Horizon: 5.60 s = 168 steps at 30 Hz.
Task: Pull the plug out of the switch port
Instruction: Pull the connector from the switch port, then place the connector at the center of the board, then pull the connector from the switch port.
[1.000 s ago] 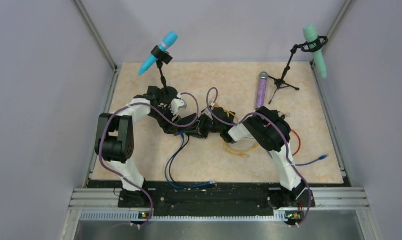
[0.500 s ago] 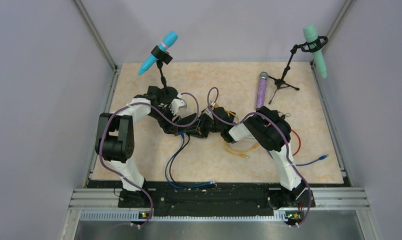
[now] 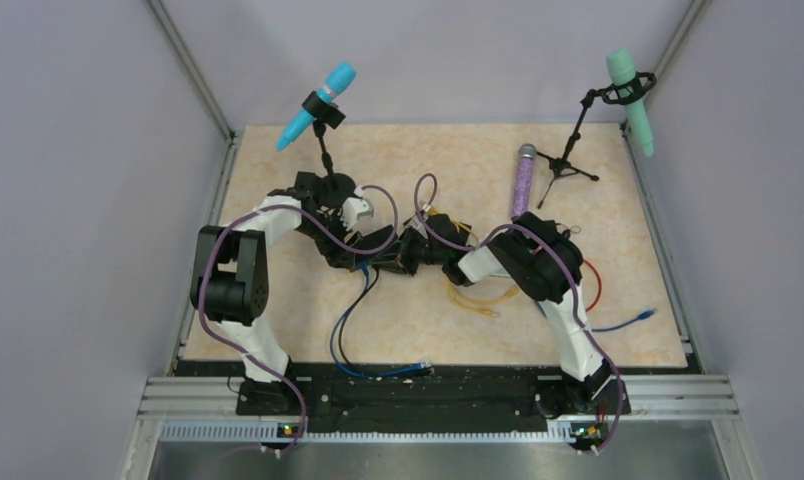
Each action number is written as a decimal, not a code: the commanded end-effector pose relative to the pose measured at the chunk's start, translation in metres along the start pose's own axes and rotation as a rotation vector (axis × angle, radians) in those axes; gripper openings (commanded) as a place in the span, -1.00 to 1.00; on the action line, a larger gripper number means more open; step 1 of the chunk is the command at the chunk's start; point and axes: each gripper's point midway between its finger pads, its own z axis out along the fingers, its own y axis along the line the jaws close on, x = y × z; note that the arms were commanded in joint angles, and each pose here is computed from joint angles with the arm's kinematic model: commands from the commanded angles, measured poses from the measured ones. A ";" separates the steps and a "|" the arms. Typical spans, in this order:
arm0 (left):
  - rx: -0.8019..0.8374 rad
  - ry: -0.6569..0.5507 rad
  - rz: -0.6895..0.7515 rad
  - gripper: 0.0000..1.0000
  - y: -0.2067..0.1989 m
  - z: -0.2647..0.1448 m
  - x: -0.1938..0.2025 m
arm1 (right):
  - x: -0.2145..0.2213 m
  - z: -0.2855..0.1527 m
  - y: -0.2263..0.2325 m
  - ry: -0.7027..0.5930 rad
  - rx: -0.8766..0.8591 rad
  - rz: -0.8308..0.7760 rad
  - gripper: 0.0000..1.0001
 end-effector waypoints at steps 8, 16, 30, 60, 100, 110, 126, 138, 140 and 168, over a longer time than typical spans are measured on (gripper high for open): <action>0.250 0.077 -0.284 -1.00 -0.051 0.024 0.018 | 0.020 0.000 0.044 0.128 -0.006 -0.277 -1.00; 0.246 0.083 -0.295 -1.00 -0.050 0.023 0.018 | 0.051 -0.013 0.045 0.299 -0.036 -0.329 -1.00; 0.244 0.087 -0.307 -1.00 -0.050 0.023 0.018 | 0.079 -0.037 0.049 0.489 -0.086 -0.391 -1.00; 0.167 0.088 -0.280 -0.91 -0.049 0.014 0.022 | 0.025 -0.083 0.086 0.101 -0.043 -0.529 -1.00; -0.492 -0.590 -0.147 0.97 0.004 -0.152 -0.080 | 0.009 -0.302 0.279 -0.604 -0.194 -1.011 -1.00; -0.668 -0.842 -0.450 0.97 0.032 -0.207 -0.094 | -0.004 -0.368 0.297 -0.842 -0.046 -1.123 -1.00; -0.671 -0.980 -0.561 0.98 0.018 -0.240 -0.104 | -0.045 -0.193 0.178 -0.107 0.197 -0.781 -1.00; -0.594 -0.930 -0.511 0.98 0.007 -0.225 -0.103 | -0.182 -0.131 0.109 -0.248 0.276 -0.544 -0.99; -0.599 -0.928 -0.527 0.98 0.009 -0.223 -0.101 | -0.204 -0.129 0.088 -0.282 0.297 -0.480 -0.97; -0.855 -0.995 -0.658 0.97 0.036 -0.246 -0.072 | -0.143 -0.229 0.053 -0.303 0.440 -0.591 0.08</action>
